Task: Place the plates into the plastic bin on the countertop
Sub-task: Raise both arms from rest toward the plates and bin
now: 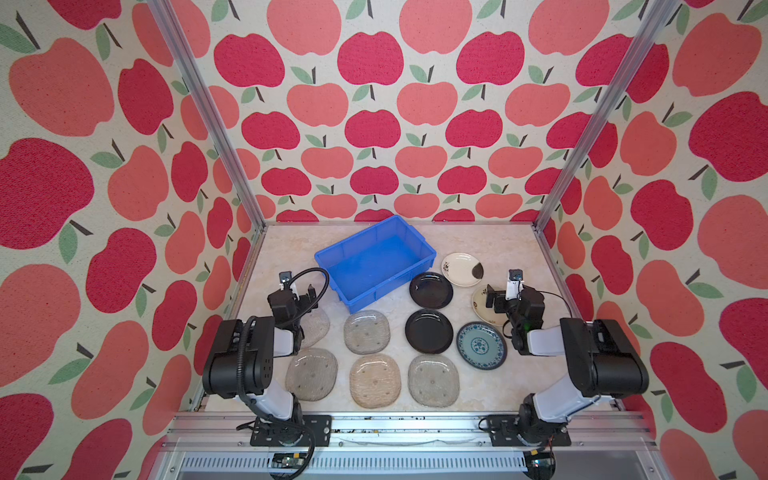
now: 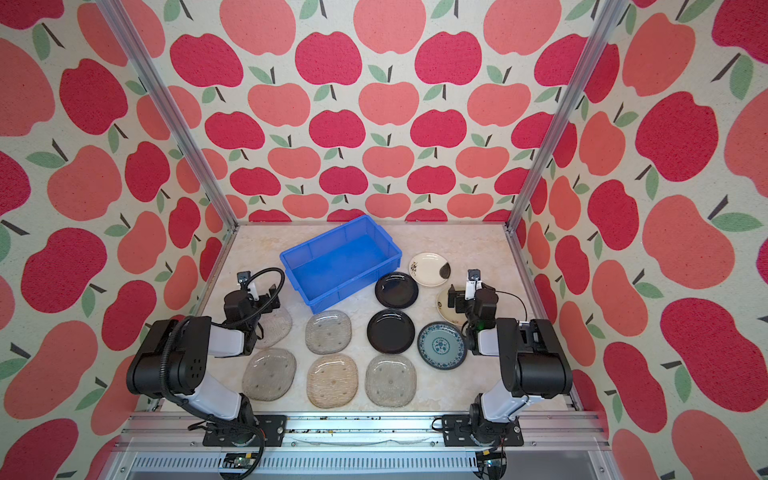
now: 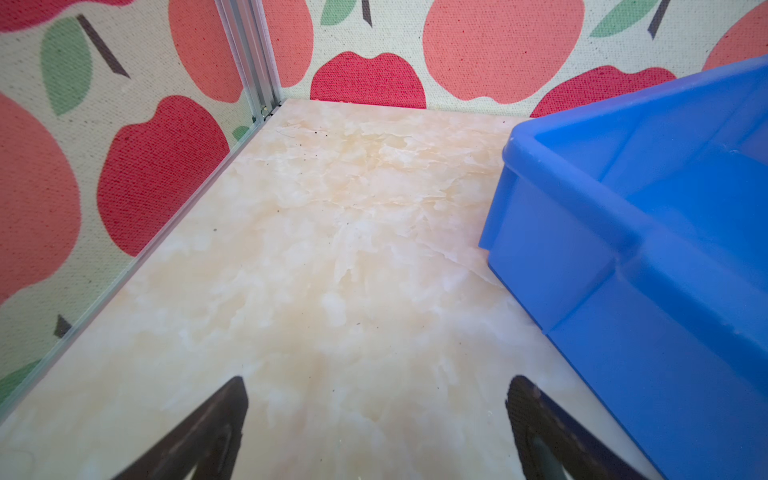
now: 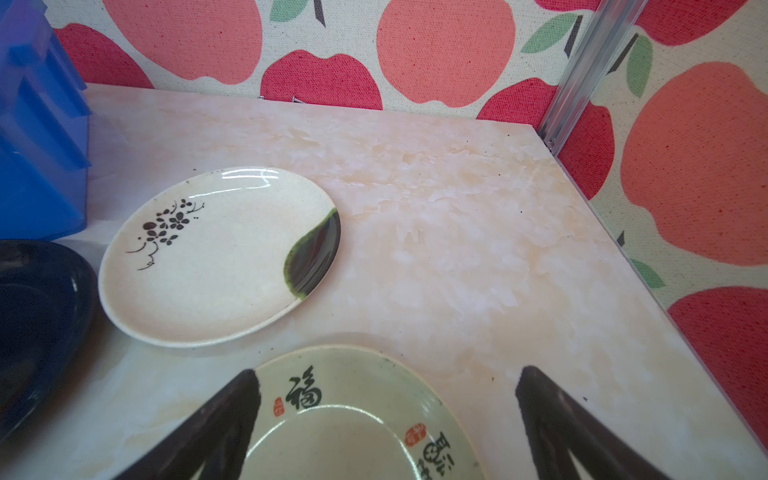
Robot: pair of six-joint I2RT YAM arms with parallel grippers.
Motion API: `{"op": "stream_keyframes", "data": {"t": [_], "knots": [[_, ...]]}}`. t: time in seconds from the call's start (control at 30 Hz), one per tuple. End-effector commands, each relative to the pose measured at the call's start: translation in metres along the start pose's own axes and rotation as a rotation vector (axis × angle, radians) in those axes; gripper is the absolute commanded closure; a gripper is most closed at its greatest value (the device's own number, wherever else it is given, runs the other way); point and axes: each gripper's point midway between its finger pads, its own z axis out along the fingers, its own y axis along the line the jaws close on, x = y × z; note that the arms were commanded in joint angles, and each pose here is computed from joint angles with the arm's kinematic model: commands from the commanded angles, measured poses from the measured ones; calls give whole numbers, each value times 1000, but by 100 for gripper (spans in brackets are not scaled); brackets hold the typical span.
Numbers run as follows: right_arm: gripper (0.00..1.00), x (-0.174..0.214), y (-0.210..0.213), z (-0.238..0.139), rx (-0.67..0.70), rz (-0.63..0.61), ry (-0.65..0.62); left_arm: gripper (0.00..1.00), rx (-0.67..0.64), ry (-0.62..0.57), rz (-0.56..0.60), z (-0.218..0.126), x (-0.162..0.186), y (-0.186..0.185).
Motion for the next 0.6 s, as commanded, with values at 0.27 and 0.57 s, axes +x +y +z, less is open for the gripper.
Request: {"op": "stream_keyframes", "data": {"t": [0.27, 0.57], "knots": [[0, -7, 0, 1, -2, -4, -19, 1, -30, -14, -4, 2, -7, 5], [0, -64, -28, -31, 274, -52, -54, 1, -395, -19, -62, -26, -73, 56]]}}
